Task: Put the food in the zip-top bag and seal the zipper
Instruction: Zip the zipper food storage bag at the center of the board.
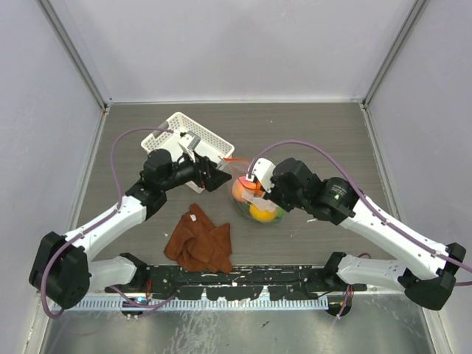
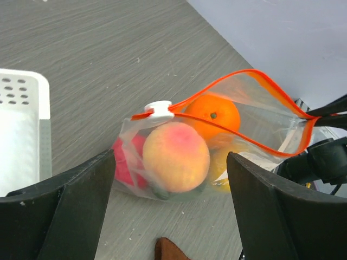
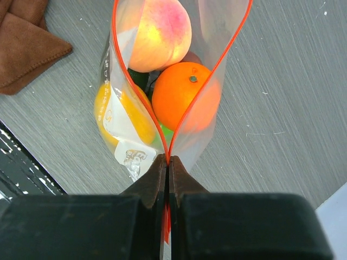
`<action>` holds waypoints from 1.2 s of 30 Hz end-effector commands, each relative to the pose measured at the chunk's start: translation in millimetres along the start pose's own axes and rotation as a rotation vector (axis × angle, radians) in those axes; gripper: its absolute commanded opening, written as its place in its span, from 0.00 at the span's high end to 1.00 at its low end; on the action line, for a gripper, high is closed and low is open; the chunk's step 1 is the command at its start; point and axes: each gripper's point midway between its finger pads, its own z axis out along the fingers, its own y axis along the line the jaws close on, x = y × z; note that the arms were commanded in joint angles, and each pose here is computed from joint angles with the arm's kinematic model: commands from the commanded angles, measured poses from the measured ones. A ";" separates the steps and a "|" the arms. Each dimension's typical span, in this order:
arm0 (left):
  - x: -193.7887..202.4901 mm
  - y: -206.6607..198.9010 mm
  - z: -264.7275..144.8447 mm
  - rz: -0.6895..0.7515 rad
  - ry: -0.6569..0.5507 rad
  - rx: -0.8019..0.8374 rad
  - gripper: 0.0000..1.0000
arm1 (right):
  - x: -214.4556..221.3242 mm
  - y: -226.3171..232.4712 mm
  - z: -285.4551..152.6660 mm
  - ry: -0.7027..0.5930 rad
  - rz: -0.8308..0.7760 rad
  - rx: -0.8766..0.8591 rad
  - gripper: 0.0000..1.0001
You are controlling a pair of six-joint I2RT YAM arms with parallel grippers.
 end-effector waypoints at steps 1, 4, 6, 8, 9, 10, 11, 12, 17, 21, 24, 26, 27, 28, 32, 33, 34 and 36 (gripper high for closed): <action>-27.8 -16.3 3.8 0.189 -0.110 0.118 0.16 | -18.3 -7.6 -16.5 -0.083 -0.040 0.011 0.99; -20.1 -11.3 5.4 0.249 -0.099 0.121 0.14 | -17.2 -18.6 -24.4 -0.093 -0.048 0.067 0.99; -17.1 -9.6 4.7 0.300 -0.118 0.129 0.13 | -13.9 -28.2 -29.4 -0.091 -0.058 0.119 1.00; -14.4 -8.4 3.8 0.350 -0.142 0.138 0.13 | -9.4 -34.1 -34.1 -0.093 -0.083 0.151 0.99; -13.0 -8.6 3.8 0.377 -0.151 0.149 0.13 | -6.7 -36.0 -35.6 -0.096 -0.100 0.163 0.99; -12.0 -9.4 4.2 0.404 -0.159 0.162 0.13 | -5.0 -37.5 -38.2 -0.105 -0.113 0.172 0.99; -11.4 -10.9 5.0 0.444 -0.166 0.181 0.13 | -5.8 -38.1 -40.5 -0.124 -0.127 0.175 0.99; -8.9 -12.8 6.0 0.474 -0.161 0.206 0.13 | -6.2 -38.2 -43.5 -0.143 -0.141 0.176 0.99; 1.0 -23.0 12.8 0.534 -0.136 0.323 0.14 | -3.8 -35.6 -50.2 -0.208 -0.196 0.170 0.99; 15.7 -34.1 14.8 0.527 -0.080 0.443 0.20 | 3.7 -34.6 -47.0 -0.194 -0.203 0.173 0.99; 21.9 -39.0 14.5 0.509 -0.060 0.492 0.27 | 9.0 -33.7 -41.8 -0.175 -0.206 0.175 0.99; 24.9 -40.8 14.5 0.505 -0.049 0.515 0.32 | 11.9 -32.9 -39.4 -0.165 -0.209 0.175 0.99; 25.3 -41.5 14.8 0.503 -0.047 0.522 0.34 | 12.7 -32.3 -38.4 -0.165 -0.208 0.173 0.99; 25.6 -42.2 14.9 0.500 -0.044 0.529 0.34 | 12.9 -31.8 -38.0 -0.167 -0.208 0.172 0.99; 21.2 -45.9 16.0 0.498 -0.063 0.548 0.34 | 15.5 -29.6 -36.1 -0.169 -0.207 0.165 0.99; 20.2 -45.8 17.1 0.502 -0.068 0.549 0.34 | 16.0 -29.0 -35.6 -0.168 -0.207 0.163 0.99; 19.2 -45.4 18.3 0.505 -0.071 0.550 0.34 | 16.9 -28.4 -35.0 -0.167 -0.206 0.161 0.99; 17.5 -44.0 22.0 0.509 -0.072 0.550 0.34 | 17.6 -27.6 -34.5 -0.167 -0.203 0.158 0.99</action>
